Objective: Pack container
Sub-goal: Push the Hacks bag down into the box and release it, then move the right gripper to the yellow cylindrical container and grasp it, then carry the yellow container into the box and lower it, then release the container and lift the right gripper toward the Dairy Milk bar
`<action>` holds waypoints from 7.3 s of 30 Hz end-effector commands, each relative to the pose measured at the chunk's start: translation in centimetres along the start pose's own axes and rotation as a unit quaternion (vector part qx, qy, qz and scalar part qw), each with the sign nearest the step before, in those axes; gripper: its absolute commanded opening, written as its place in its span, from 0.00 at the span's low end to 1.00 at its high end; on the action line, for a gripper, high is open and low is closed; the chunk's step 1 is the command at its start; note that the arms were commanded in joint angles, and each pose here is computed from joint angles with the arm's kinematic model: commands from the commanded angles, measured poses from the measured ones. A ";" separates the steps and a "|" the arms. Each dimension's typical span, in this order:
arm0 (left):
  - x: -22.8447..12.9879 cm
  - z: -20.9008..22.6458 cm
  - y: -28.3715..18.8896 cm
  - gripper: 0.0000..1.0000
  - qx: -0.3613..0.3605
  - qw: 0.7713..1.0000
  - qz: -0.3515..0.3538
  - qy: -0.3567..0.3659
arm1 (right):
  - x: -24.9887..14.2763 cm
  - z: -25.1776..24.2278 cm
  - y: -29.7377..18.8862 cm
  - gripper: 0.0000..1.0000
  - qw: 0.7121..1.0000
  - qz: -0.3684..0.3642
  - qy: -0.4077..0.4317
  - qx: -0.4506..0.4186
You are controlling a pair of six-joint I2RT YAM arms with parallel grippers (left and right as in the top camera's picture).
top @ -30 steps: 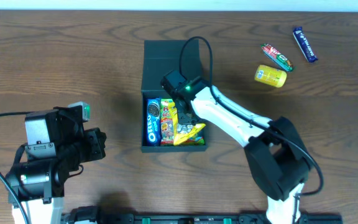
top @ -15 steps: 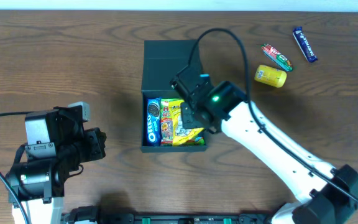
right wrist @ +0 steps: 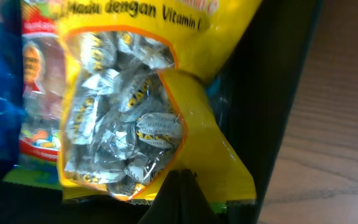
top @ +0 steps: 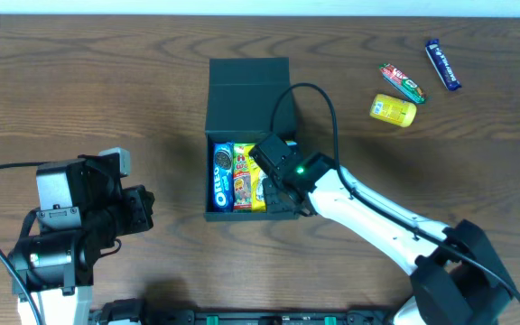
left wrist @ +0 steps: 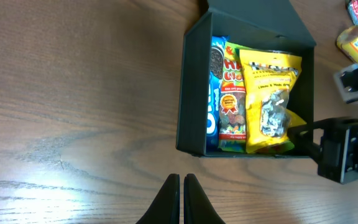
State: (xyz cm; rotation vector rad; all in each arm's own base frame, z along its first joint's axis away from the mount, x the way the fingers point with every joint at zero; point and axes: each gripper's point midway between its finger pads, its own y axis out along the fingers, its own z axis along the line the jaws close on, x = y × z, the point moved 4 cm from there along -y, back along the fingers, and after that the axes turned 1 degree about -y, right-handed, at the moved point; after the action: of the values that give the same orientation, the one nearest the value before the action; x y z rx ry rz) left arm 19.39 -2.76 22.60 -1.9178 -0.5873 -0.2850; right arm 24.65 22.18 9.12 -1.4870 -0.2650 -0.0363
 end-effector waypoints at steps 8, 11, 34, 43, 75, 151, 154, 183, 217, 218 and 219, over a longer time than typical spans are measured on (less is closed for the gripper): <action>0.3 -0.2 -0.3 0.06 0.000 1.000 -0.006 0.016 | -0.9 -0.1 0.9 0.01 1.000 0.016 0.009 -0.005; 0.3 -0.2 -0.3 0.06 0.000 1.000 -0.006 0.016 | 0.2 0.8 -1.0 0.01 1.000 0.000 0.004 0.017; 0.2 -0.2 -0.3 0.06 0.001 1.000 -0.005 0.016 | 4.4 1.4 3.6 0.01 0.999 -0.012 0.029 0.008; 0.2 -0.1 -0.3 0.06 0.001 1.000 -0.005 0.019 | 7.4 2.5 -4.0 0.01 0.992 -0.099 0.006 0.075; 0.2 -0.2 -0.3 0.06 0.001 1.000 -0.005 0.025 | 14.3 -23.3 -12.0 0.01 0.942 -0.192 -0.206 -0.181; -0.4 0.0 -0.3 0.06 0.004 0.999 0.010 0.035 | 16.2 -9.1 -7.8 0.50 0.936 -0.240 -0.257 0.027; -0.3 0.0 -0.3 0.06 0.004 0.999 0.008 0.036 | 14.8 -6.2 -11.0 0.51 0.938 -0.260 -0.217 0.075; -0.4 0.0 -0.3 0.06 0.004 0.999 0.010 0.035 | 6.3 7.9 -1.7 0.52 0.987 -0.058 0.053 0.141; -0.3 0.0 -0.3 0.06 0.004 0.999 0.007 0.037 | 14.8 -18.3 -16.2 0.92 0.951 -0.286 0.064 -0.099; -0.2 0.0 -0.3 0.06 0.004 0.999 0.006 0.037 | 15.2 -19.9 -16.0 0.92 0.949 -0.288 0.082 -0.100; -0.2 0.0 -0.3 0.06 0.003 0.999 0.005 0.037 | 15.6 -21.6 -15.8 0.91 0.947 -0.291 0.092 -0.098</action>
State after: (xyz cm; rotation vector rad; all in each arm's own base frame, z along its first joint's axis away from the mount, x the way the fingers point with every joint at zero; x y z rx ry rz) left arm 18.94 -2.81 22.33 -1.9085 -0.5335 -0.3109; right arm 39.36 4.07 27.10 -1.5391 -0.5773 -0.6912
